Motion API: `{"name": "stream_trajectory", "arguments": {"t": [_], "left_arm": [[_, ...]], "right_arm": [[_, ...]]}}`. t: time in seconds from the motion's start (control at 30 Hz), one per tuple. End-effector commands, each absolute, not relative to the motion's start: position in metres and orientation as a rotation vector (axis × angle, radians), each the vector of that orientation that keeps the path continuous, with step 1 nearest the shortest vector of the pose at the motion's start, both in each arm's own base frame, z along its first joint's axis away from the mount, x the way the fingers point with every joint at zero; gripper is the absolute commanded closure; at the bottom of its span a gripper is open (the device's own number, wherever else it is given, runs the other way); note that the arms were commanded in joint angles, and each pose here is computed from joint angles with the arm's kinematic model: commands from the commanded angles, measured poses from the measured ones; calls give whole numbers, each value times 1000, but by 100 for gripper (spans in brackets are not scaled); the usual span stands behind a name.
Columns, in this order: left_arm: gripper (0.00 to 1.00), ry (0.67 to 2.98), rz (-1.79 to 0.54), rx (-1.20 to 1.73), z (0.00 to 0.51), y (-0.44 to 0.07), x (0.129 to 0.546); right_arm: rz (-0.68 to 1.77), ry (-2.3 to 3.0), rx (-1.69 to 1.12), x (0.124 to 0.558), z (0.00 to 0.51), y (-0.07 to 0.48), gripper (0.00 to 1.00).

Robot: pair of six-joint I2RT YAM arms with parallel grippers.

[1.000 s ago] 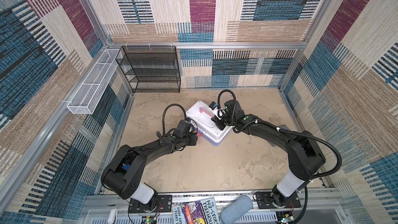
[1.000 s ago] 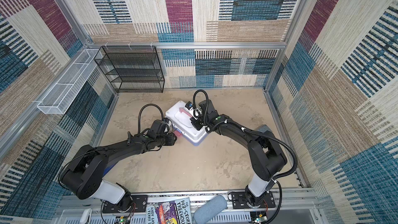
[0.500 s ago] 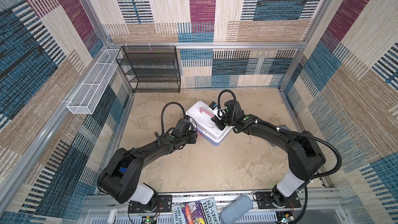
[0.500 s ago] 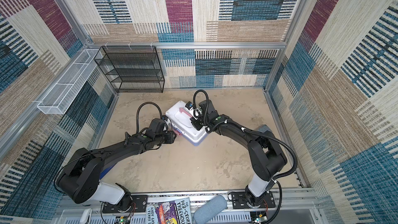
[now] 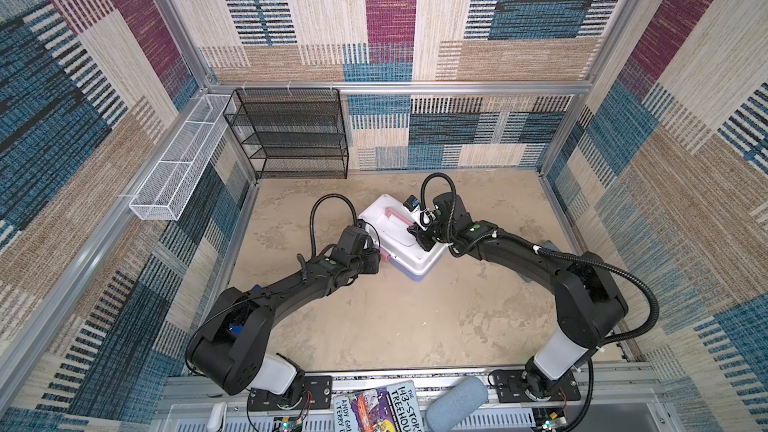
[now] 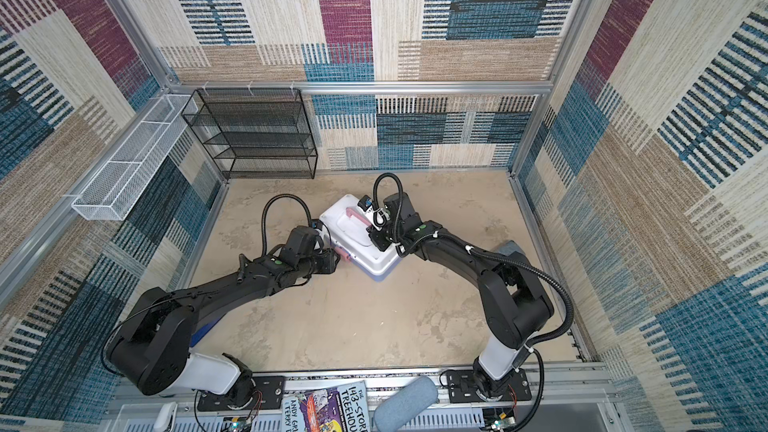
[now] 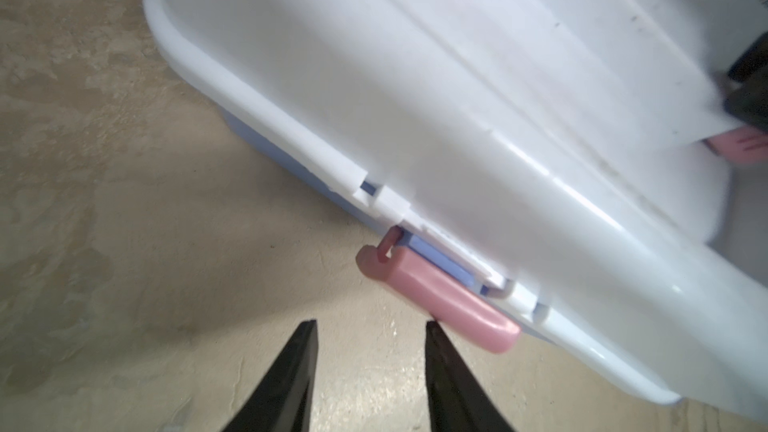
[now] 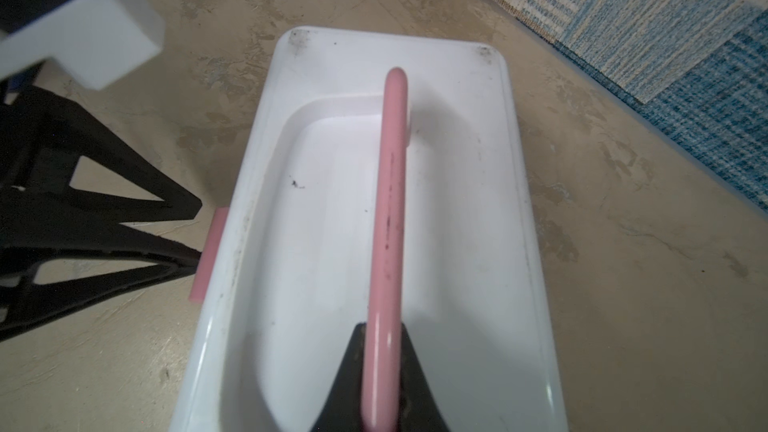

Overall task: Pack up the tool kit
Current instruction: 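Push the pink latch up toward the lid with the left gripper, then press the pink latch flat against the lid with the left gripper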

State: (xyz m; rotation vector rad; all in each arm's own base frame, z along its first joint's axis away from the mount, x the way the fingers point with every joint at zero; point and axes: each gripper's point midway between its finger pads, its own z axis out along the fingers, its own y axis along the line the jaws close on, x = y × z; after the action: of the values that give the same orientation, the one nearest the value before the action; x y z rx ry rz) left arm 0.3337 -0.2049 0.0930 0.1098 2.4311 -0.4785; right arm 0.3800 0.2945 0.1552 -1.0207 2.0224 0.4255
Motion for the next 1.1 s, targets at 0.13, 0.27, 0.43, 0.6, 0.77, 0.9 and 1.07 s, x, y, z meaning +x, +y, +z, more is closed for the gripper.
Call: {"name": "stream_trajectory", "arguments": {"t": [0.13,0.27,0.43,0.6,0.77,0.9,1.07], "left_arm": [[54,2371,-497,115,108,-211,345],[54,2364,-502,118,111,-213,347],[54,2362,-506,121,111,-214,349],[54,2360,-509,122,112,-216,351],[54,2359,-509,126,112,-217,353],[54,2368,-512,128,109,-218,352],[54,2366,-514,125,109,-218,352]], "right_arm": [[449,2079,-1018,373,146,292,87],[449,2079,-1017,373,146,292,87],[449,2081,-1017,373,145,292,87],[449,2079,-1017,373,146,292,87],[452,2081,-1017,373,145,292,87],[449,2081,-1015,373,146,292,87],[451,2083,-1015,372,145,292,87]]}}
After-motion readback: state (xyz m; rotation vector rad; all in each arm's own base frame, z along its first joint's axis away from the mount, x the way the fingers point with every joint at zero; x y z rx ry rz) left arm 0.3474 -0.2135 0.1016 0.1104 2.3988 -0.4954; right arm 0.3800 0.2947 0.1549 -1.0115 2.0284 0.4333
